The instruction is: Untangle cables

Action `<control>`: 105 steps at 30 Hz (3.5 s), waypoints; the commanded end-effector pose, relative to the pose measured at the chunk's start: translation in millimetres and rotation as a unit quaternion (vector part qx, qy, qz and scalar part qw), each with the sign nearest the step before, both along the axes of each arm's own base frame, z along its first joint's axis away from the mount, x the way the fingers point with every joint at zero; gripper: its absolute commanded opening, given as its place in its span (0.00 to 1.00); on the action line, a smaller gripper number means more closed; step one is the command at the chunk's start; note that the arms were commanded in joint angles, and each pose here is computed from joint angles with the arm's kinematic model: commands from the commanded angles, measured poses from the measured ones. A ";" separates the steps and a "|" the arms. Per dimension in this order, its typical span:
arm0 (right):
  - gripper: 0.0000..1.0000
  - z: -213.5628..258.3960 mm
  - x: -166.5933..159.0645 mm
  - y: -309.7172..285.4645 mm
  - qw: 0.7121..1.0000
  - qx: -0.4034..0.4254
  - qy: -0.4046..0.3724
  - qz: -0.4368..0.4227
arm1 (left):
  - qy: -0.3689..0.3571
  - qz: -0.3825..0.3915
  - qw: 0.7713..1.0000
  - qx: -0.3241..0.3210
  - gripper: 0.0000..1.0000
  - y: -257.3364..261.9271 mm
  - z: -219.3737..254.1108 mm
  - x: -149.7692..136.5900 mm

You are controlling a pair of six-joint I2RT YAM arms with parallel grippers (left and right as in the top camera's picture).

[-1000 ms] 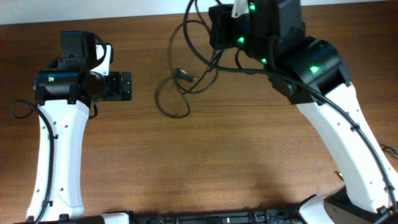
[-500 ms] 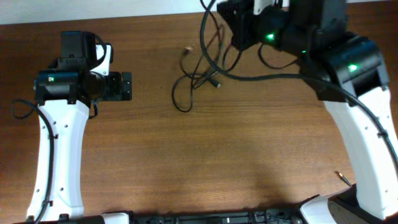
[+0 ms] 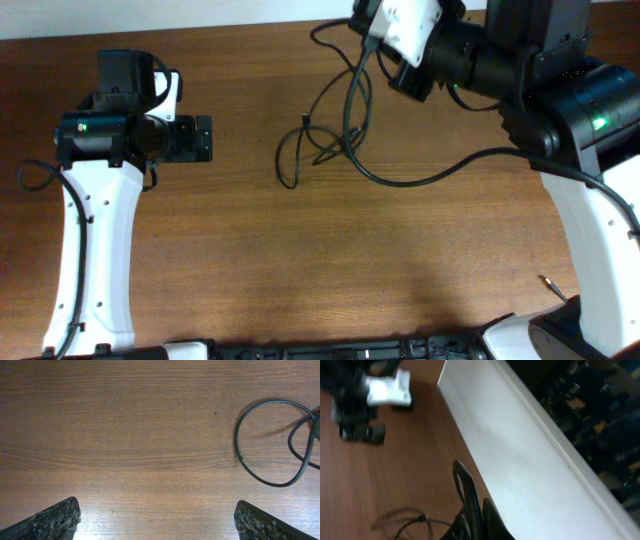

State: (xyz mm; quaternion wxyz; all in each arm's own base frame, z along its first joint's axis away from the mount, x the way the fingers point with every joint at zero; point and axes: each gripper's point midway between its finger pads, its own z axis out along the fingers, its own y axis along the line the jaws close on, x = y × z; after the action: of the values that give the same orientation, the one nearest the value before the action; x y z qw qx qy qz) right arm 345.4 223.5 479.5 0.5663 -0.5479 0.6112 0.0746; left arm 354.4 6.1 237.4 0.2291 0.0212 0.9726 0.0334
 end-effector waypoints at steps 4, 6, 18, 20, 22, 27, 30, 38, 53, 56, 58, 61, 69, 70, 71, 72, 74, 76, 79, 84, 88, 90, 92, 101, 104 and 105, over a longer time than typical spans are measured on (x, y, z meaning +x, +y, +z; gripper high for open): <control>0.04 -20.7 6.1 2.5 0.978 -0.147 -0.119 0.083 | -0.003 -0.002 1.000 0.006 0.99 2.7 2.7 1.1; 0.04 -25.2 11.6 1.2 0.978 -0.156 -0.118 0.077 | -0.003 -0.002 1.000 0.006 0.99 2.8 2.7 1.1; 0.04 -51.6 72.7 -69.5 0.952 -0.244 -0.058 -0.174 | -0.003 -0.002 1.000 0.006 0.99 2.7 2.8 1.2; 0.04 -49.3 80.8 -101.3 0.926 -0.285 -0.063 -0.239 | -0.003 -0.002 1.000 0.006 0.99 2.8 2.7 1.1; 0.04 -45.9 87.6 -144.8 0.891 -0.335 -0.067 -0.299 | -0.003 -0.002 1.000 0.006 0.99 2.7 2.8 1.2; 0.04 -56.5 90.4 -187.1 0.887 -0.334 -0.031 -0.316 | -0.003 -0.002 1.000 0.006 0.99 2.8 2.7 1.1; 0.04 -73.4 87.0 -204.0 0.893 -0.331 0.007 -0.305 | -0.003 -0.002 1.000 0.006 0.99 2.7 2.8 1.2; 0.04 -148.5 83.6 -234.2 0.882 -0.356 0.146 -0.273 | -0.003 -0.002 1.000 0.006 0.99 2.8 2.7 1.1; 0.04 -102.9 86.0 -380.8 0.626 -0.514 0.104 -0.577 | -0.003 -0.002 1.000 0.006 0.99 2.8 2.7 1.1; 0.04 -58.1 96.6 -392.3 0.580 -0.458 0.024 -0.673 | -0.003 -0.002 1.000 0.006 0.99 2.8 2.7 1.1; 0.04 -36.6 99.6 -395.5 0.561 -0.416 -0.015 -0.715 | -0.003 -0.002 1.000 0.006 0.99 2.7 2.8 1.2; 0.04 -4.5 96.5 -396.4 0.527 -0.352 -0.067 -0.770 | -0.003 -0.002 1.000 0.006 0.99 2.7 2.7 1.1; 0.04 67.4 92.7 -350.7 0.537 -0.171 -0.193 -0.803 | -0.003 -0.002 1.000 0.006 0.99 2.8 2.8 1.2; 0.04 75.1 94.1 -337.4 0.550 -0.152 -0.207 -0.795 | -0.003 -0.002 1.000 0.006 0.99 2.7 2.8 1.2; 0.04 80.7 96.1 -326.4 0.562 -0.137 -0.218 -0.786 | -0.003 -0.002 1.000 0.006 0.99 2.8 2.8 1.2; 0.04 87.3 98.9 -311.7 0.579 -0.121 -0.232 -0.772 | -0.003 -0.002 1.000 0.006 0.99 2.7 2.7 1.1; 0.04 98.4 110.4 -275.4 0.632 -0.100 -0.259 -0.723 | -0.003 -0.002 1.000 0.006 0.99 2.7 2.7 1.1; 0.04 108.8 122.5 -226.6 0.695 -0.088 -0.290 -0.652 | -0.003 -0.002 1.000 0.006 0.99 2.7 2.8 1.2; 0.04 112.1 128.1 -162.4 0.750 -0.114 -0.318 -0.569 | -0.003 -0.002 1.000 0.006 0.99 2.7 2.7 1.1; 0.04 108.6 117.3 -88.6 0.796 -0.118 -0.331 -0.493 | -0.003 -0.002 1.000 0.006 0.99 2.8 2.8 1.2; 0.04 108.3 110.3 -70.2 0.803 -0.123 -0.334 -0.478 | -0.003 -0.002 1.000 0.006 0.99 2.7 2.7 1.1; 0.04 107.2 109.8 -73.1 0.801 -0.118 -0.328 -0.486 | -0.016 -0.004 1.000 0.021 0.99 6.9 6.2 7.0; 0.04 105.0 109.0 -78.8 0.797 -0.109 -0.318 -0.502 | -0.045 -0.001 0.997 0.067 0.99 20.9 15.6 19.4; 0.04 76.7 115.2 -107.4 0.788 -0.090 -0.253 -0.553 | -0.067 -0.001 0.996 0.060 0.99 18.6 21.0 28.3; 0.04 47.5 128.5 -120.2 0.808 -0.060 -0.200 -0.551 | -0.080 -0.042 0.995 -0.034 0.99 -16.4 22.4 33.7; 0.04 37.0 133.4 -123.2 0.818 -0.047 -0.179 -0.545 | -0.083 -0.071 0.991 -0.080 0.99 -35.0 23.3 35.0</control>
State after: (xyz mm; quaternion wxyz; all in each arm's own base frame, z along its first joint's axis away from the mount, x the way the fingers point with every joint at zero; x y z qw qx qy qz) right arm 479.1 124.5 515.5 0.5428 -0.2314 0.6667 -0.4554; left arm 385.1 13.1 256.2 0.2976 0.0364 0.9520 0.0621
